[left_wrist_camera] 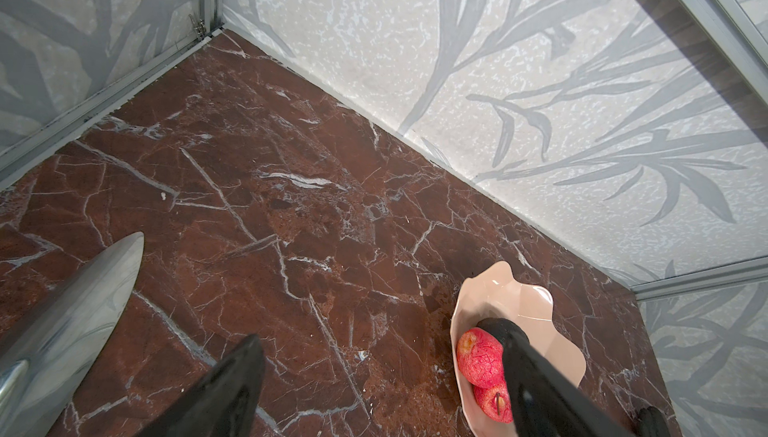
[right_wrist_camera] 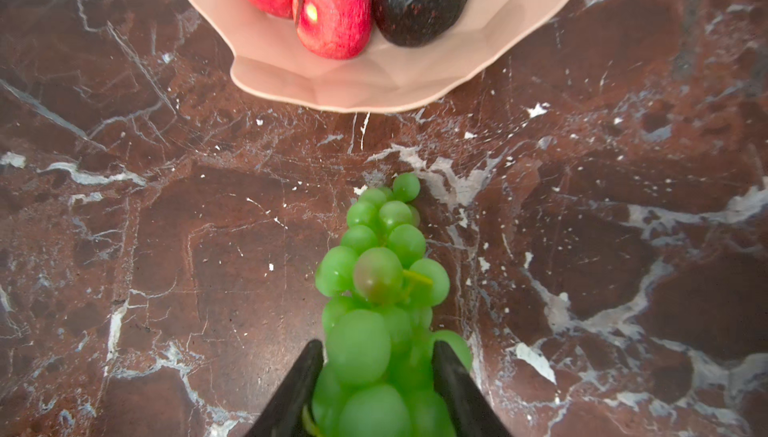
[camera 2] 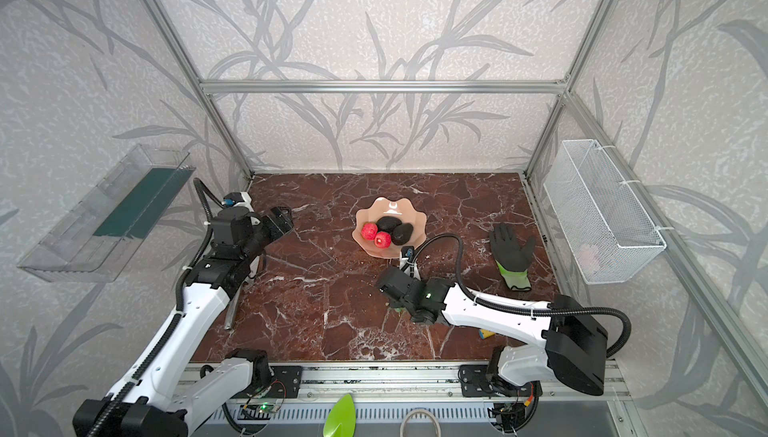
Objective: Place and organize the fake fruits in the fruit bowl
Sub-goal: 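Grasp the green grape bunch with the right gripper while the left arm retracts, then lift the grapes with the right gripper and set them in the bowl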
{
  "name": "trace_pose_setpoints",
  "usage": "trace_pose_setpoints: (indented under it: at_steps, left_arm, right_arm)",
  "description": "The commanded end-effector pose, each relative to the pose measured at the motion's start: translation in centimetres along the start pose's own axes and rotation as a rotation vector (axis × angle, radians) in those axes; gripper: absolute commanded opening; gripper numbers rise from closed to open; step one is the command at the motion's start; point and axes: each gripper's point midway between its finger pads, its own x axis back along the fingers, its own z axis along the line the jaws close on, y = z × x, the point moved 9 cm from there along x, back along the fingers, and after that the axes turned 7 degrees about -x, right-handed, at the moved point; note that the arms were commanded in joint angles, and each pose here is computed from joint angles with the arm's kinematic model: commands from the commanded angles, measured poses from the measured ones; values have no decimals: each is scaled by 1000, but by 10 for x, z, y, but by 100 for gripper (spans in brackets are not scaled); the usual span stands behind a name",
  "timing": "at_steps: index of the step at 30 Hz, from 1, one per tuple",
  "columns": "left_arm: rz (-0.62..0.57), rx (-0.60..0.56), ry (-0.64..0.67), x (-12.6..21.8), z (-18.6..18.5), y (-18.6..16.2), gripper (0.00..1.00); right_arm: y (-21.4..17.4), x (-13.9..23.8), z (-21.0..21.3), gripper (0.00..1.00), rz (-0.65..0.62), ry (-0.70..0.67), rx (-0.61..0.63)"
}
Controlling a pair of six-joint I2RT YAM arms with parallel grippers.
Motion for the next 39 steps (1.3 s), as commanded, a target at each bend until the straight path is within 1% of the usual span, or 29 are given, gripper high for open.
trace_pose_setpoints:
  at_steps: [1, 7, 12, 18, 22, 26, 31, 37, 39]
  left_arm:
    - [-14, 17, -4, 2, 2, 1, 90]
    - [-18, 19, -9, 2, 1, 1, 90]
    - [-22, 19, -5, 3, 2, 2, 90]
    - [-23, 20, -3, 4, 2, 2, 90]
    - [-26, 21, -3, 4, 3, 3, 90]
    - [-25, 20, 1, 4, 4, 2, 90]
    - [-24, 22, 5, 2, 5, 2, 90]
    - [-22, 21, 15, 2, 6, 2, 90]
    - [-22, 20, 18, 2, 7, 2, 90]
  right_arm:
    - [15, 22, -5, 43, -92, -11, 12]
    - [42, 40, -9, 43, -154, 4, 24]
    - [80, 52, -7, 43, -228, 37, 20]
    - [122, 59, 4, 43, -315, 83, 59]
    - [148, 56, 12, 43, -360, 106, 80]
    - [171, 38, 20, 43, -379, 131, 81]
    - [192, -4, 37, 44, -370, 163, 109]
    - [199, -57, 54, 44, -354, 155, 149]
    - [190, -82, 55, 44, -308, 138, 164]
